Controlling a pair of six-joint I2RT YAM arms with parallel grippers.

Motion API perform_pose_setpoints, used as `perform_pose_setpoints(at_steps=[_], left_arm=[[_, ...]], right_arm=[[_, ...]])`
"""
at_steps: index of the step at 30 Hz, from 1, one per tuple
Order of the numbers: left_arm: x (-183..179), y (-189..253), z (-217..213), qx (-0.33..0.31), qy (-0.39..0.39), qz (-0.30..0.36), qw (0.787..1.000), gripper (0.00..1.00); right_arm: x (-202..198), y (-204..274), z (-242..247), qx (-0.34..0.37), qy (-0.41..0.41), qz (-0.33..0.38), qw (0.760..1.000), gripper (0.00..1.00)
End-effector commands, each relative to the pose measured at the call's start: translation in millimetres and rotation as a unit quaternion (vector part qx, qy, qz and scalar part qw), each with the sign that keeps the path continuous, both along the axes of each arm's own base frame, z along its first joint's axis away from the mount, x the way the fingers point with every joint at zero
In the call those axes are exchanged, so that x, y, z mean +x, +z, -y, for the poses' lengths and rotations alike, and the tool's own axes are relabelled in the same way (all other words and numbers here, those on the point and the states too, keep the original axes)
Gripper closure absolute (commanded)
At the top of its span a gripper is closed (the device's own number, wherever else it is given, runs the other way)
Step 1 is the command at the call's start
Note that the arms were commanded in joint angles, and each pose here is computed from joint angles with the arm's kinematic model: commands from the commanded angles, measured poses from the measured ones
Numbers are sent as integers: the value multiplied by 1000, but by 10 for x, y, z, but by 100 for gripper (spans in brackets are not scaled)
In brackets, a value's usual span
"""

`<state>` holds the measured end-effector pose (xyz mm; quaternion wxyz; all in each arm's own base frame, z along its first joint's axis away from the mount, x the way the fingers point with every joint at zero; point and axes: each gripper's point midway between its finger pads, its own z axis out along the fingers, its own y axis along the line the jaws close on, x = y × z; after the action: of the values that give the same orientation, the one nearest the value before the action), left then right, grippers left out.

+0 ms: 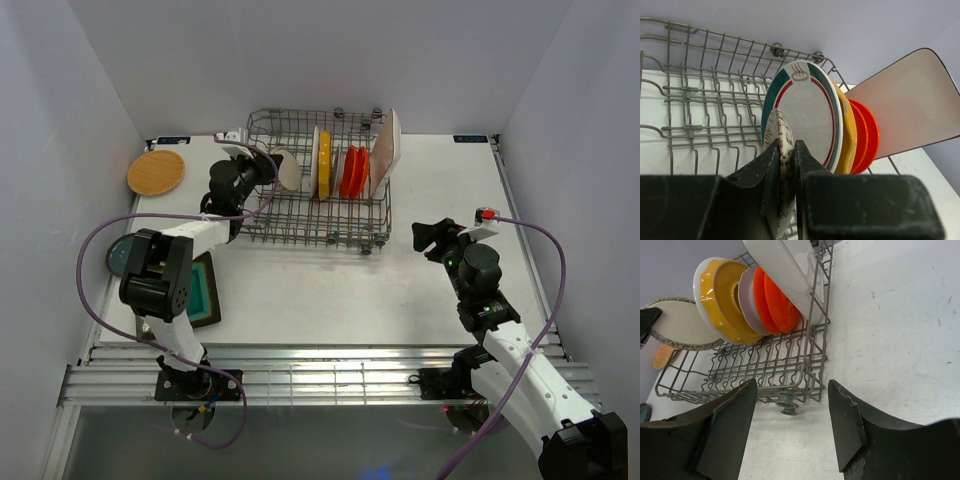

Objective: Load the plates into the dish rack
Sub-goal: Insert the plate into the dish rack.

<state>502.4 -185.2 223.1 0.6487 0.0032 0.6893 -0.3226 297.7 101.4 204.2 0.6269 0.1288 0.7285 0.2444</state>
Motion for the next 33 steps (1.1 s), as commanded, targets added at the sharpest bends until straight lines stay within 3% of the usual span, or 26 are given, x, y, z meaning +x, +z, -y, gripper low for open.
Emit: perform_pose_setpoints(at_steps=[1, 12, 33], left_arm=[[99, 672, 143, -11, 6, 90, 996, 100], [457, 492, 258, 26, 36, 77, 996, 100], [599, 92, 409, 52, 22, 60, 997, 100]], right_arm=[[25, 172, -2, 3, 0, 35, 999, 35], [42, 142, -11, 2, 0, 30, 1000, 35], [37, 149, -42, 4, 9, 31, 999, 35]])
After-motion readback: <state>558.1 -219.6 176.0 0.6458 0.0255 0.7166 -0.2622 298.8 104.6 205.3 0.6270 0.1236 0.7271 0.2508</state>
